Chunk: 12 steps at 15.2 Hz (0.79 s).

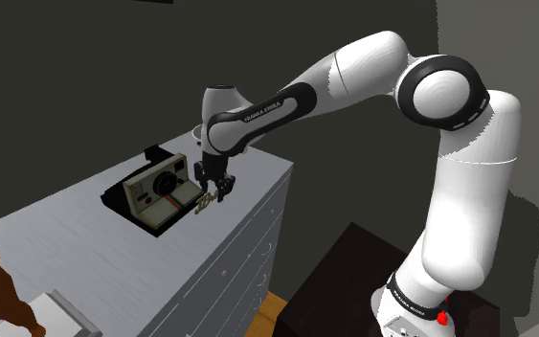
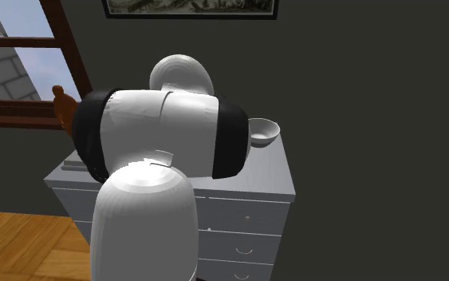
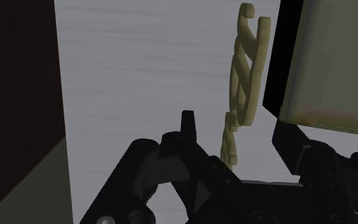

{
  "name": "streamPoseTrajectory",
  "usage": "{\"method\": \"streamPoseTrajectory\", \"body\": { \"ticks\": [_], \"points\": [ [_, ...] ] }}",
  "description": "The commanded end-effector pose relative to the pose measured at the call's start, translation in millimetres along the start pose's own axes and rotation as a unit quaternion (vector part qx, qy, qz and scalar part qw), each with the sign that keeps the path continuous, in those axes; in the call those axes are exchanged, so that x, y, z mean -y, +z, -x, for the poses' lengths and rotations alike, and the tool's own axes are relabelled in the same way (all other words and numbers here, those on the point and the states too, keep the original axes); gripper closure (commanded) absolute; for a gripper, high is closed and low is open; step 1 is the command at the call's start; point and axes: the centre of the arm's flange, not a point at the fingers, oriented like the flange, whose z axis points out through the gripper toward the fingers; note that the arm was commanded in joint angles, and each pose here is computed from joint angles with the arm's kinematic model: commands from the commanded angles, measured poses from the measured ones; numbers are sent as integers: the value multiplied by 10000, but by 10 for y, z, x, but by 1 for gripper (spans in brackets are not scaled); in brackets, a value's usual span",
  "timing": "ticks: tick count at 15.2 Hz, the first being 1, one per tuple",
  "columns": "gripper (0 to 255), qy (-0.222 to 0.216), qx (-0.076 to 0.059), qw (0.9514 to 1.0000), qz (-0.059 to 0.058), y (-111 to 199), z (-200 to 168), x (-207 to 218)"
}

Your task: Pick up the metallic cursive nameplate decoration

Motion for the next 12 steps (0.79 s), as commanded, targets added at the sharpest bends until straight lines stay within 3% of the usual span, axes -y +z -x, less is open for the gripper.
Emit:
{"method": "streamPoseTrajectory", "body": {
  "ticks": [1,9,12],
  "points": [
    [255,0,0,10000,-2,7,-1,-1],
    [255,0,0,10000,-2,6,0,-1],
    [255,0,0,10000,-2,-151,18,3]
  ]
}}
